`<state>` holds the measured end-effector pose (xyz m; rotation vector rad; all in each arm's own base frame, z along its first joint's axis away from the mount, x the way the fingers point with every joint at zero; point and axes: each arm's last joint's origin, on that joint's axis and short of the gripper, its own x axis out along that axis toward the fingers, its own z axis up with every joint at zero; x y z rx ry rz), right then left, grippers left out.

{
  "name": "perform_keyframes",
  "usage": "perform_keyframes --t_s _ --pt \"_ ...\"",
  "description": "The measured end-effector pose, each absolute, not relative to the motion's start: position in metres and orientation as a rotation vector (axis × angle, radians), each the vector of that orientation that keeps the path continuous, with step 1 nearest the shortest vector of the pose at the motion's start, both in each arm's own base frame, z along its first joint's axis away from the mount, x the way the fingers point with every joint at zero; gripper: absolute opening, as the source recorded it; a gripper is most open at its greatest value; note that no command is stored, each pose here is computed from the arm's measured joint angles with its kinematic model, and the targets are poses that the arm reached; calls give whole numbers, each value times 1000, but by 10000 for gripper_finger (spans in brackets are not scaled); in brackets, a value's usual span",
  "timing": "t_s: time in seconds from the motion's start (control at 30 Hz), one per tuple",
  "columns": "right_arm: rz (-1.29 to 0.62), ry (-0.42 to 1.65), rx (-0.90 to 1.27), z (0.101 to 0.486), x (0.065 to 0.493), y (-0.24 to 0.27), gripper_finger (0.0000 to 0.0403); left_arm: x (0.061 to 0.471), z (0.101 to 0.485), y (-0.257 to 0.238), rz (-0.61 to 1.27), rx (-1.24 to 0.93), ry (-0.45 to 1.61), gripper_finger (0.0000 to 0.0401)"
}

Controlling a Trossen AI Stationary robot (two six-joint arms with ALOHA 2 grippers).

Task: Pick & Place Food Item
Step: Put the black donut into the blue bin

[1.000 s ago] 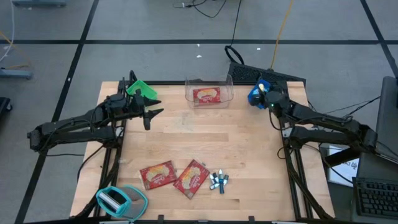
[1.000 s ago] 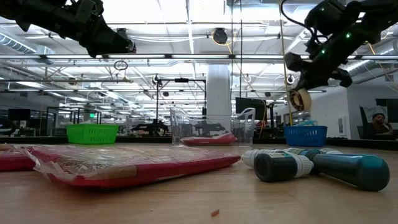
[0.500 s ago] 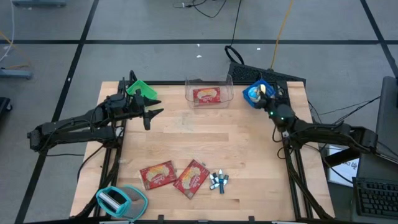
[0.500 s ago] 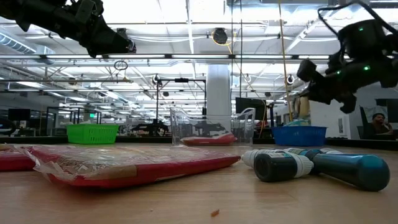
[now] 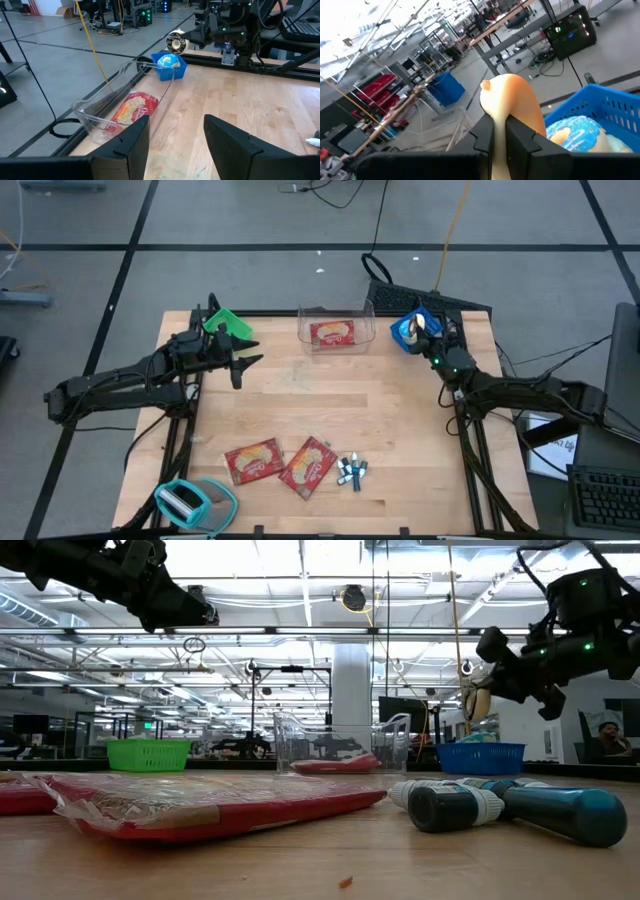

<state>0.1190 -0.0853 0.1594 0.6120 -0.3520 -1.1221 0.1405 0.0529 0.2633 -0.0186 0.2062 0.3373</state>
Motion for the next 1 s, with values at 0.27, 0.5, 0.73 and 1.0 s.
perform_keyframes --t_s 0.27,0.5,0.73,1.0 --pt "-1245 -226 538 144 123 -90 20 140 263 53 337 -19 206 186" --pt "-1253 -149 452 142 123 -90 20 141 263 53 337 -19 206 186" --pt "-1251 -141 428 143 123 -90 66 141 263 53 338 -19 206 186" --pt "-1250 -96 357 144 123 -90 155 140 263 53 338 -19 206 186"
